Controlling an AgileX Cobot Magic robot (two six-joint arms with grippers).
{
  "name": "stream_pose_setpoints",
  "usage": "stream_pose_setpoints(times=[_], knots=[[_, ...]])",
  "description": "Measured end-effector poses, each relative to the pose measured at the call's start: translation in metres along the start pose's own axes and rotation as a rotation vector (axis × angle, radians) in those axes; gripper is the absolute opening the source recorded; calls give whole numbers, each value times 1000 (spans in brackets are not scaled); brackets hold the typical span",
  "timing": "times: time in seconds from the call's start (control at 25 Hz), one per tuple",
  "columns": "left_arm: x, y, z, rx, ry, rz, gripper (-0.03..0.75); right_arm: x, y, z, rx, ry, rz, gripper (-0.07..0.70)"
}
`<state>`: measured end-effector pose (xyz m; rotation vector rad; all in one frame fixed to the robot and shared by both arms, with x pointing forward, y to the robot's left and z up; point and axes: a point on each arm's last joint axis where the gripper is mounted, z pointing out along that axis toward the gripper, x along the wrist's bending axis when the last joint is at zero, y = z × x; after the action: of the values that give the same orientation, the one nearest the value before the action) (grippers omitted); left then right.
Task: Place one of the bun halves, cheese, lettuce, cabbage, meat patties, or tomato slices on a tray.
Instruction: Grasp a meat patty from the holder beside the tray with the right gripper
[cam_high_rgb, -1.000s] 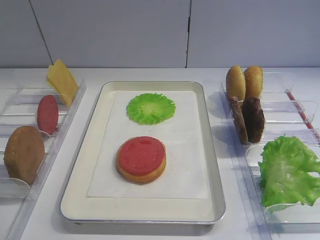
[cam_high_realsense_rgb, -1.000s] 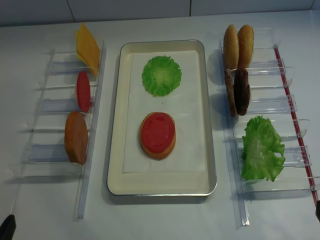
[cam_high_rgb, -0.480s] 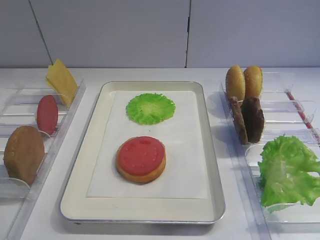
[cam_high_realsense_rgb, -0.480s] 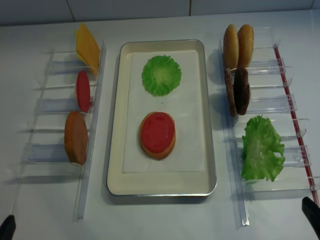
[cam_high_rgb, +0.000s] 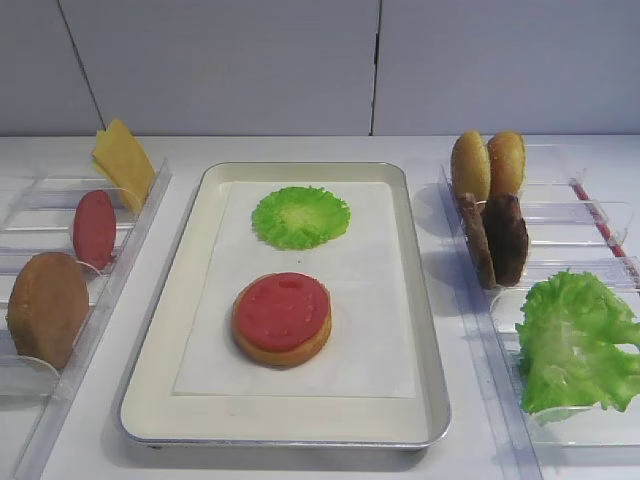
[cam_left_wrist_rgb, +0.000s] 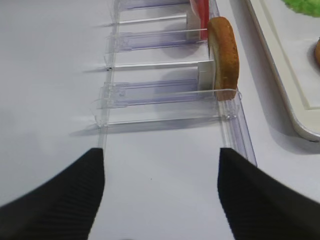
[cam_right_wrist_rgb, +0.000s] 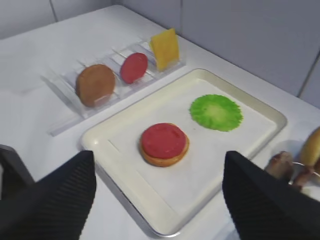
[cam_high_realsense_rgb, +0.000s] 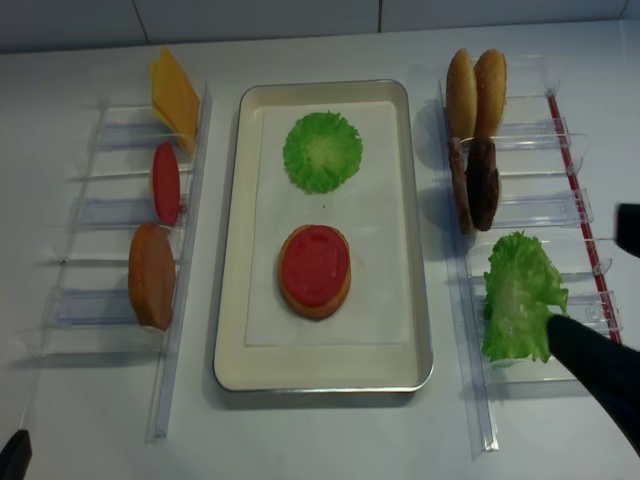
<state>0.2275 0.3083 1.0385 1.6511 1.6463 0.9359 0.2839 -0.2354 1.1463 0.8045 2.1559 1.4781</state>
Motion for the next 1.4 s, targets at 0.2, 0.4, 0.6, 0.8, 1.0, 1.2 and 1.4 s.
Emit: stream_pose_setpoints(times=[0.2, 0.4, 0.6, 0.8, 1.0, 1.2, 1.4], knots=[[0, 0, 0, 0, 0, 0, 472, -18, 6, 22, 34, 99, 66, 554], [0, 0, 0, 0, 0, 0, 471, -33, 5, 38, 75, 127, 106, 555], [0, 0, 0, 0, 0, 0, 471, -50, 6, 55, 91, 164, 151, 555], [0, 0, 0, 0, 0, 0, 471, -62, 20, 78, 134, 211, 121, 555], [0, 0, 0, 0, 0, 0, 471, -57, 34, 121, 269, 250, 30, 555], [0, 0, 0, 0, 0, 0, 471, -58, 30, 167, 519, 161, -16, 555], [0, 0, 0, 0, 0, 0, 471, -82, 26, 194, 659, -67, 134, 555]])
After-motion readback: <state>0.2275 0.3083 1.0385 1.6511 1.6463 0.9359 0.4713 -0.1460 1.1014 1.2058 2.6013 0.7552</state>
